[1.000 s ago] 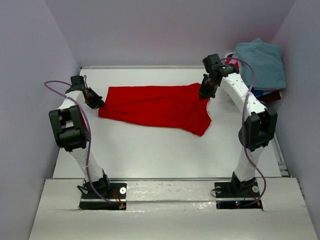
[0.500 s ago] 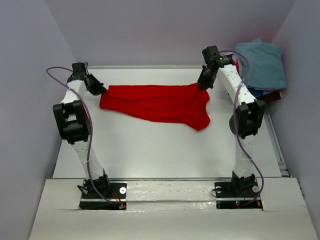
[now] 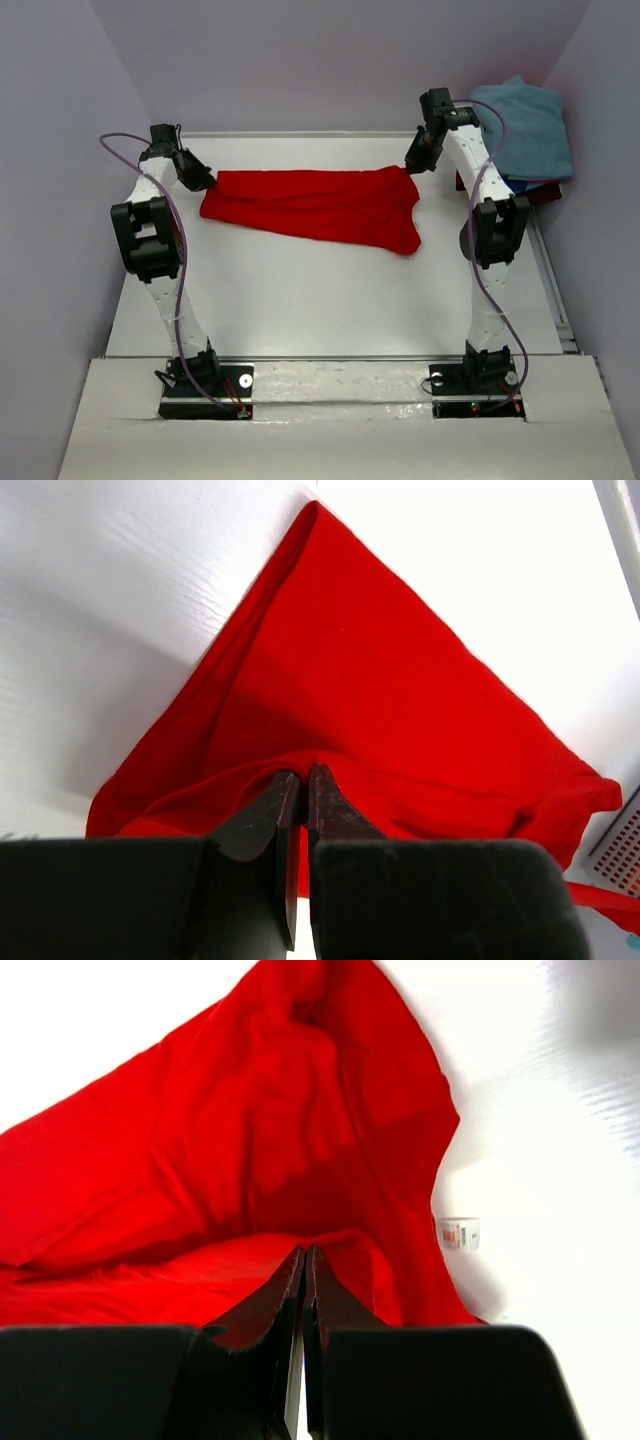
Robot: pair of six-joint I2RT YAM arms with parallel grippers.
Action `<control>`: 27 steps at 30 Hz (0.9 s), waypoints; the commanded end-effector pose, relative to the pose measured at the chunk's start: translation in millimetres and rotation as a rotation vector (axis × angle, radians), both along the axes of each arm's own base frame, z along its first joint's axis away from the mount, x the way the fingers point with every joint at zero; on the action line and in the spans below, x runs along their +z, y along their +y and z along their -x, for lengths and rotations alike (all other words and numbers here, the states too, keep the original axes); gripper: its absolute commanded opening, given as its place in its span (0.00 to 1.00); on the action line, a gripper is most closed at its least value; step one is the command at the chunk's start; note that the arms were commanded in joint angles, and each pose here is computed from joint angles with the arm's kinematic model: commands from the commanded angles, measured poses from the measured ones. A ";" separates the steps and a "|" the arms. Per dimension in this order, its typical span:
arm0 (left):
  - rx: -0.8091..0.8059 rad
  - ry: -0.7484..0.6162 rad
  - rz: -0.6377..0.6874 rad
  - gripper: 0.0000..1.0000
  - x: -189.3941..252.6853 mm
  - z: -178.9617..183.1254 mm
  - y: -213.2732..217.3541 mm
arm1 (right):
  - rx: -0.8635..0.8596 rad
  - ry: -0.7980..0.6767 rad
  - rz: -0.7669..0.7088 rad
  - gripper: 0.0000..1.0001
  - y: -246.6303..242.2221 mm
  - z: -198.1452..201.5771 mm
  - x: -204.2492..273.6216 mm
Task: Fold and stack the t-shirts
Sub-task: Fold the tshirt
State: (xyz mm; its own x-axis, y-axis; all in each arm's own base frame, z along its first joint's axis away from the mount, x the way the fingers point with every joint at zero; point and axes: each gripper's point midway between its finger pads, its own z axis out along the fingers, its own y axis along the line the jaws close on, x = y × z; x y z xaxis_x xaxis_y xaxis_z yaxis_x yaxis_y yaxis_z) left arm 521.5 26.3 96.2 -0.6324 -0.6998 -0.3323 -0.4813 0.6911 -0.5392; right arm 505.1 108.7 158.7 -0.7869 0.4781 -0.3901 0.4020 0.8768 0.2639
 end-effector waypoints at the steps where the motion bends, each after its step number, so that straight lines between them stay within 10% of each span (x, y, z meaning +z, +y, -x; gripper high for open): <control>1: 0.001 -0.015 -0.032 0.06 10.9 -2.5 3.3 | 0.016 -0.105 -0.020 0.07 -4.6 -29.1 15.7; 11: 0.022 0.031 -0.068 0.07 -3.4 6.8 10.0 | 0.062 -0.126 -0.047 0.07 1.6 -55.5 -7.4; 14: 0.028 0.043 -0.067 0.46 -8.8 11.7 9.6 | 0.072 -0.122 -0.052 0.07 -0.8 -61.1 -15.8; 18: 0.029 0.029 -0.081 0.65 -8.3 13.5 11.1 | 0.081 -0.118 -0.044 0.09 -1.0 -63.8 -24.2; 19: 0.018 0.024 -0.081 0.88 -6.6 12.9 6.3 | 0.080 -0.106 -0.040 0.10 -1.7 -63.3 -29.8; 27: 0.030 -0.006 -0.113 0.99 12.0 18.6 5.4 | 0.094 -0.122 -0.031 0.23 -2.2 -66.1 -29.4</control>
